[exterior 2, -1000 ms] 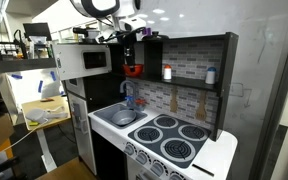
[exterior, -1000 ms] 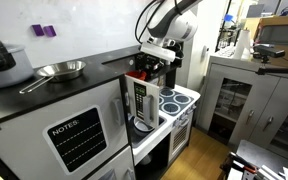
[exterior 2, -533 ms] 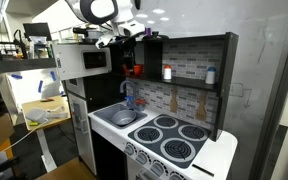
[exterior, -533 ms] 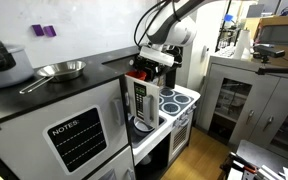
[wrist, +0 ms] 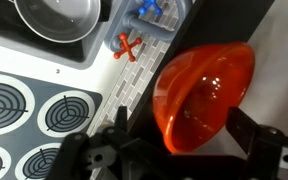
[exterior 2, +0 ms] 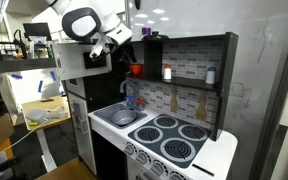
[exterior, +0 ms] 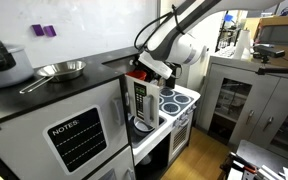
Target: Put the red bowl in the microwave
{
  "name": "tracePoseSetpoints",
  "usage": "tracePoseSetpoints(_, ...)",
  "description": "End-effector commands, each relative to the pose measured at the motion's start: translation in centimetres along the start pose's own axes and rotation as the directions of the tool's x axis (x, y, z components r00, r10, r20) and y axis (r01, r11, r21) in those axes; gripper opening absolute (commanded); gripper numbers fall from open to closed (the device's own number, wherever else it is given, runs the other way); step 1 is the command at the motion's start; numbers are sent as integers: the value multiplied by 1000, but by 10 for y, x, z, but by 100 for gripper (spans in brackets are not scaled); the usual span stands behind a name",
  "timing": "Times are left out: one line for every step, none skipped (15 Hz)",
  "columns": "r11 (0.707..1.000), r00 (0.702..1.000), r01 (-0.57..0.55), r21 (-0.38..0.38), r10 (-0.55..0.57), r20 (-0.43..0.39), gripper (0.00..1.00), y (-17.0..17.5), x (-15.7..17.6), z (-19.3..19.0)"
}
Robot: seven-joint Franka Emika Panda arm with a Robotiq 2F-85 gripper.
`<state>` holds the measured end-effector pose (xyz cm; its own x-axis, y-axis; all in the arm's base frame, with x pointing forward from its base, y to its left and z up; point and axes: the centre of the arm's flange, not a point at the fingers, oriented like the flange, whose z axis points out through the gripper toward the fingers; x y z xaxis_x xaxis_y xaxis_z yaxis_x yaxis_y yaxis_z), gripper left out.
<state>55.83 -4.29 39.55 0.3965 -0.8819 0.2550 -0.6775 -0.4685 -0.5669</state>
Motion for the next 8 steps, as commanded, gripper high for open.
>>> tracePoseSetpoints(996, 998, -38, 82, 42, -45, 100, 13, -21, -25)
tracePoseSetpoints(994, 998, -42, 97, 47, -51, 100, 14, -28, -32)
tracePoseSetpoints(993, 997, -51, 105, 57, -54, 100, 16, -36, -38)
tracePoseSetpoints(991, 997, -55, 120, 62, -55, 100, 18, -44, -44)
tracePoseSetpoints(990, 996, -63, 129, 70, -53, 100, 22, -51, -50)
tracePoseSetpoints(988, 995, -72, 134, 80, -57, 100, 25, -59, -55)
tracePoseSetpoints(987, 994, -80, 138, 89, -57, 100, 29, -67, -60)
tracePoseSetpoints(987, 994, -86, 139, 95, -59, 100, 35, -74, -64)
